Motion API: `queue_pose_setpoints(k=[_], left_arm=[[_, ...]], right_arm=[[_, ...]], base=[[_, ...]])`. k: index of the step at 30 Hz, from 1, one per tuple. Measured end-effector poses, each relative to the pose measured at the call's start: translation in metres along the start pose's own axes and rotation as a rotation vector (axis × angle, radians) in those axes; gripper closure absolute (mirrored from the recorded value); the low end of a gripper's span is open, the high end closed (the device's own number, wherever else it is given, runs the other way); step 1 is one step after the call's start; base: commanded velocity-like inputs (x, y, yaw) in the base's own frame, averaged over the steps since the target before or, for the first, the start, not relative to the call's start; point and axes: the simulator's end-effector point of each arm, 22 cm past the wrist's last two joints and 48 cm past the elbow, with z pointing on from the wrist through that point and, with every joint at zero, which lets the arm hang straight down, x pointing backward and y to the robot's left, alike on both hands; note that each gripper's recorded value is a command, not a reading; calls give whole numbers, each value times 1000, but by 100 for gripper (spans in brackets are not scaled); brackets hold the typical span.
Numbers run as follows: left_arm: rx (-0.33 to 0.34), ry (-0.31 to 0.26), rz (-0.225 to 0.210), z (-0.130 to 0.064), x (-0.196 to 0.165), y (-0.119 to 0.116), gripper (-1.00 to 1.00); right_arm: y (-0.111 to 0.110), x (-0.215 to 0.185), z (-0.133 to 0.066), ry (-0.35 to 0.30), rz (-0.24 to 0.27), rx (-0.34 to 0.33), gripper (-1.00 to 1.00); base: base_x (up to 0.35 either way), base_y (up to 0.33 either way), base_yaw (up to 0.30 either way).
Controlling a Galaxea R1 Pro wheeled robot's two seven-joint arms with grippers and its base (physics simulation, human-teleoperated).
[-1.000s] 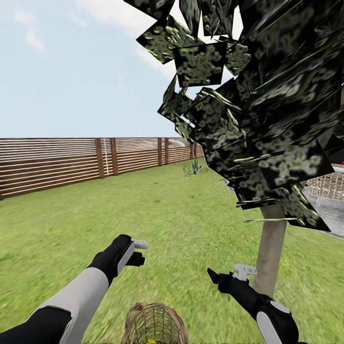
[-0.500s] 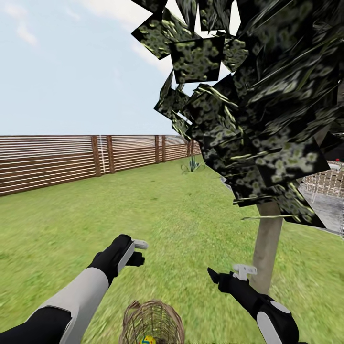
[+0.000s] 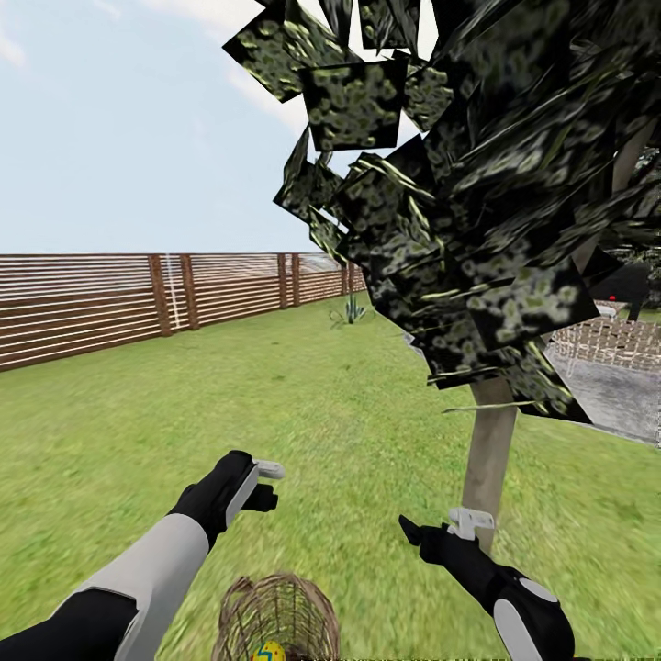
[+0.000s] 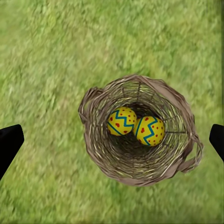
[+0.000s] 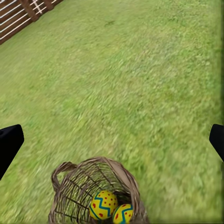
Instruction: Take the three Easter eggs out of the wicker basket on the lawn in the garden, then place them on the lawn next to a single tree (choose any tree) so that all three eggs are next to the same tree and none are left in the basket.
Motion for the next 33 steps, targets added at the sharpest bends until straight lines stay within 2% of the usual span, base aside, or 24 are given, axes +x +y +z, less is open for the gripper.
queue_pose_setpoints(k=[33], left_arm=[[4, 46, 4, 22, 15, -3, -100]], right_arm=[[-6, 18, 9, 43, 10, 7, -100]], base=[[39, 0, -145]])
